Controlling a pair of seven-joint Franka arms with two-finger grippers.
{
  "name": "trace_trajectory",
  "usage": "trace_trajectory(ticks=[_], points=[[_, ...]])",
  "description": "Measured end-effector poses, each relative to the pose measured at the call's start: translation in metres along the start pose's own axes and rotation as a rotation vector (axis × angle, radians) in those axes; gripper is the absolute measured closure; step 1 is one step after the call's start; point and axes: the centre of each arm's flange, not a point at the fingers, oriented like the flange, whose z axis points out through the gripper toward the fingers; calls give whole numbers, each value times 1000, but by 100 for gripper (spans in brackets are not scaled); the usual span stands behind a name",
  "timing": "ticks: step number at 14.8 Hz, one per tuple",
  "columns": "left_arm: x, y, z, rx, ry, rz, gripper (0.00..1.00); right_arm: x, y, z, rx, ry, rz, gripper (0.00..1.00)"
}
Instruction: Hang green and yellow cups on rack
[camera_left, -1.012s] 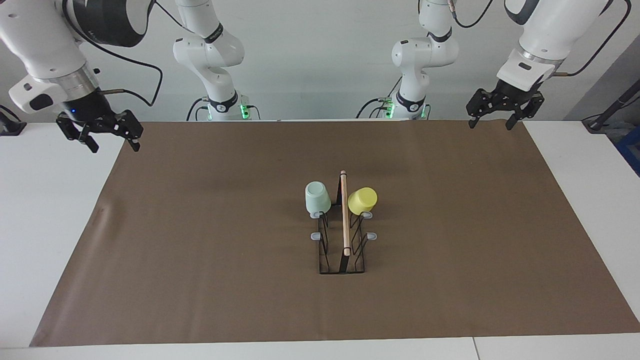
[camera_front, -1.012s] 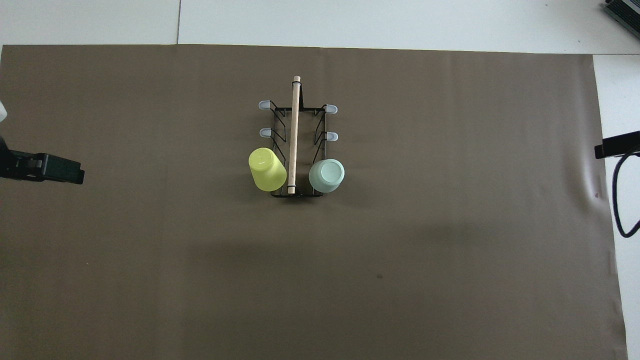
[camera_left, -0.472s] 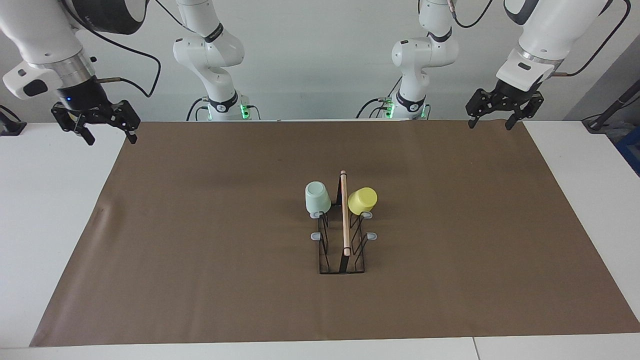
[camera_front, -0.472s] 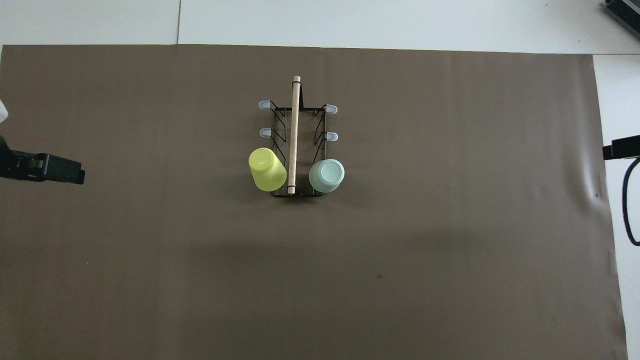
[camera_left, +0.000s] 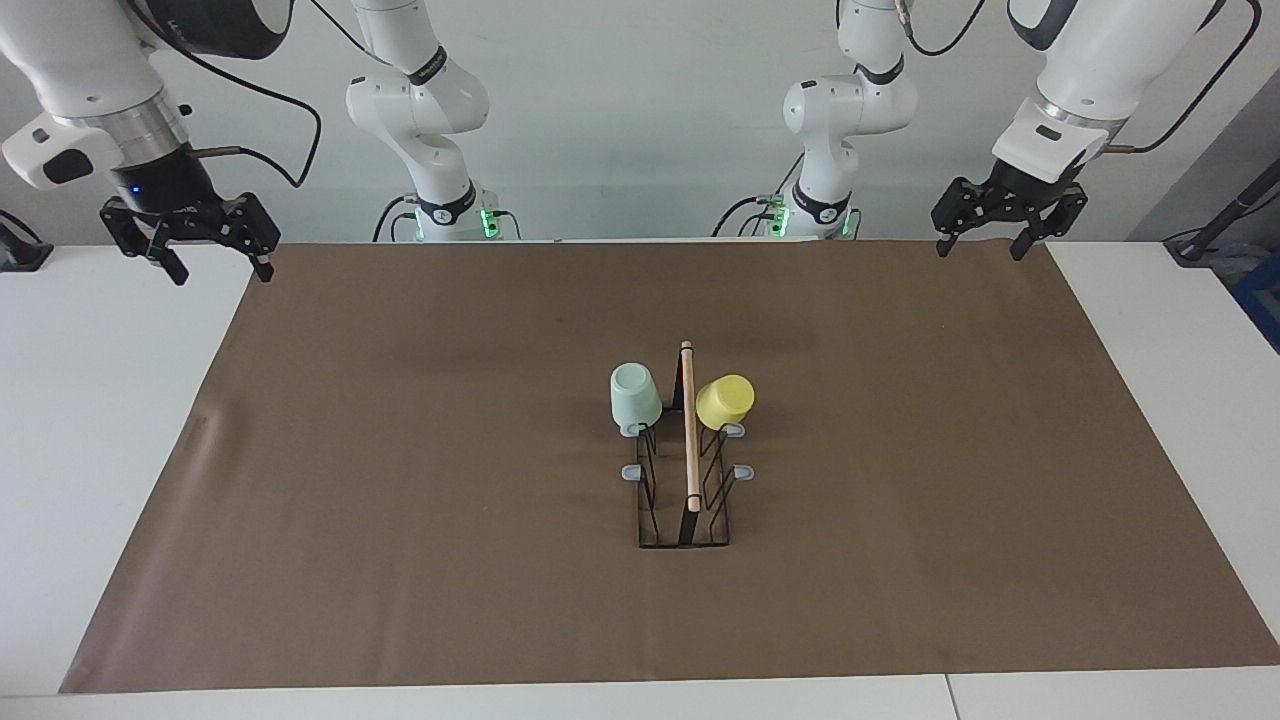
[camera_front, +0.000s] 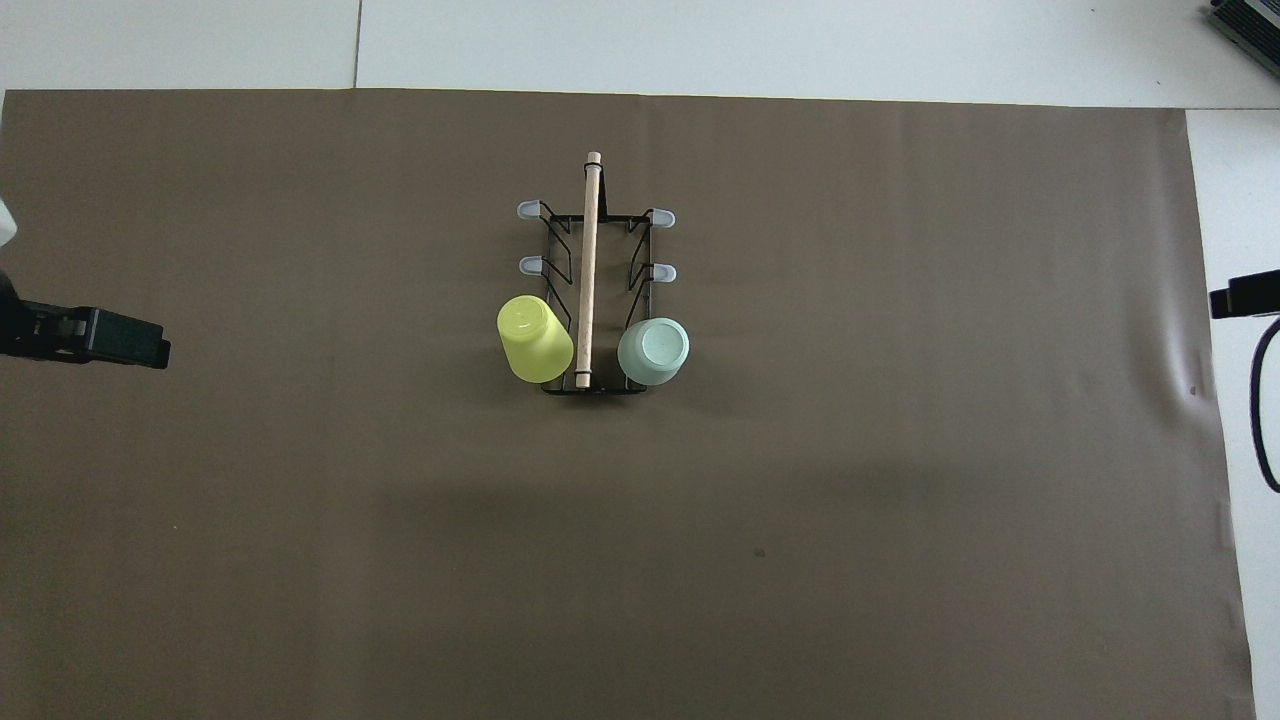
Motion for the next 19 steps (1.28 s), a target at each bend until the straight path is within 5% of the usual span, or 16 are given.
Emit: trace_trajectory(ticks=[19], points=[[-2,-2,-2,1,8,-4,0,1,-16,19,10,-40,-32,0]])
